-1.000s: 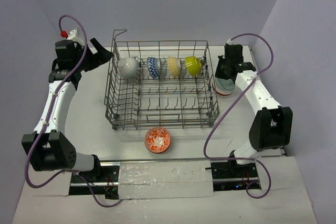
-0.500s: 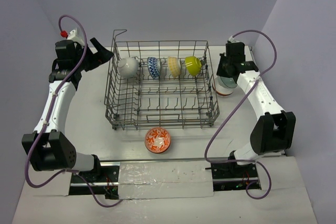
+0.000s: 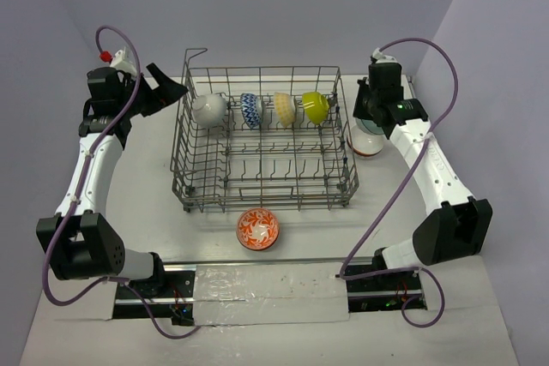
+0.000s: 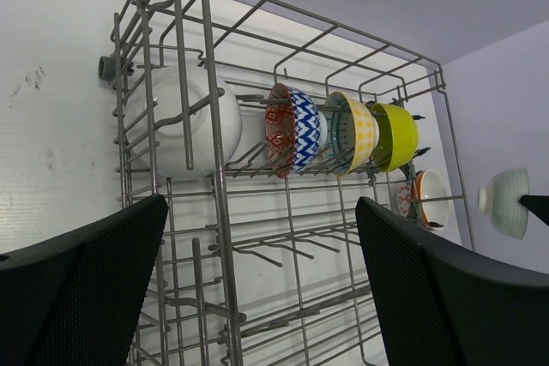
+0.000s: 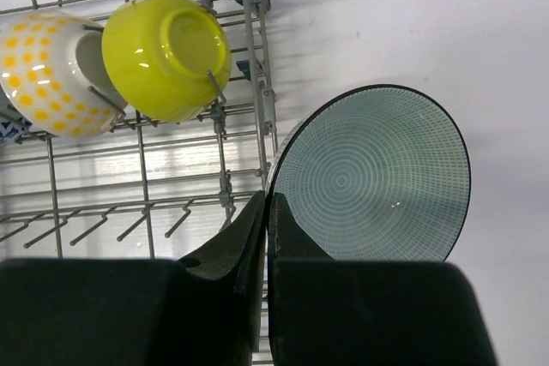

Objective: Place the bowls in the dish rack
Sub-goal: Pick up the bowl from the bowl, then turn the bowl upside down over the dish rack.

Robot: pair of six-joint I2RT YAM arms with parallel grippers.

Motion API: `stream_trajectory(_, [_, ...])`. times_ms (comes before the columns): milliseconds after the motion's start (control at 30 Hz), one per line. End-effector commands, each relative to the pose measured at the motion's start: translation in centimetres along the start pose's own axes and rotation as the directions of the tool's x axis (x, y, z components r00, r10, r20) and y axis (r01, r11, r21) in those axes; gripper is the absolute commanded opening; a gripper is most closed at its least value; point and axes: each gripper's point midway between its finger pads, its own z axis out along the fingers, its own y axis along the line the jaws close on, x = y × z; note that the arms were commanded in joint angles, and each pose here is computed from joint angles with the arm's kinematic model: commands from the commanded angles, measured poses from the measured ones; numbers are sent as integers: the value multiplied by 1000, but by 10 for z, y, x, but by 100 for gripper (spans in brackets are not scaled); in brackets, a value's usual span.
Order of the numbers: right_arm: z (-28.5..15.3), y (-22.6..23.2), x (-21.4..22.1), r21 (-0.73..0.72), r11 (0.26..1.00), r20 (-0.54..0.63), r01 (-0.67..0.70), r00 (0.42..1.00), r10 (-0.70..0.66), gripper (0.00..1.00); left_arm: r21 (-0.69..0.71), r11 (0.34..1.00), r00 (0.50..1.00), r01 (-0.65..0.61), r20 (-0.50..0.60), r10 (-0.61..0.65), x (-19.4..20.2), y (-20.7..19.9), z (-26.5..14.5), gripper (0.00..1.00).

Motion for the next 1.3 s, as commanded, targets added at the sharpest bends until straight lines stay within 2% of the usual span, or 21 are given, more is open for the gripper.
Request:
stream_trajectory(0, [-32,9,-48,-14,1000,161,9,987,-7,0,59,998,1000,-2,16,2,-7,-8,1,96])
stream_trajectory(200, [-53,32,-61,-43,998,214,47,976,-36,0,74,997,1000,-3,11,2,-6,-11,1,99])
stream_trajectory(567, [-93,102,-68,-235,966,279,109,959,-40,0,13,1000,999,8,44,-8,-12,-1,-1,99])
stream_trajectory(1033, [-91,192,-28,-464,876,226,132,974,-27,0,-98,995,993,-4,118,15,-26,12,-10,99])
stream_trajectory(1267, [-80,249,13,-523,833,185,181,978,-97,0,-114,994,992,-4,127,18,-28,14,-11,99])
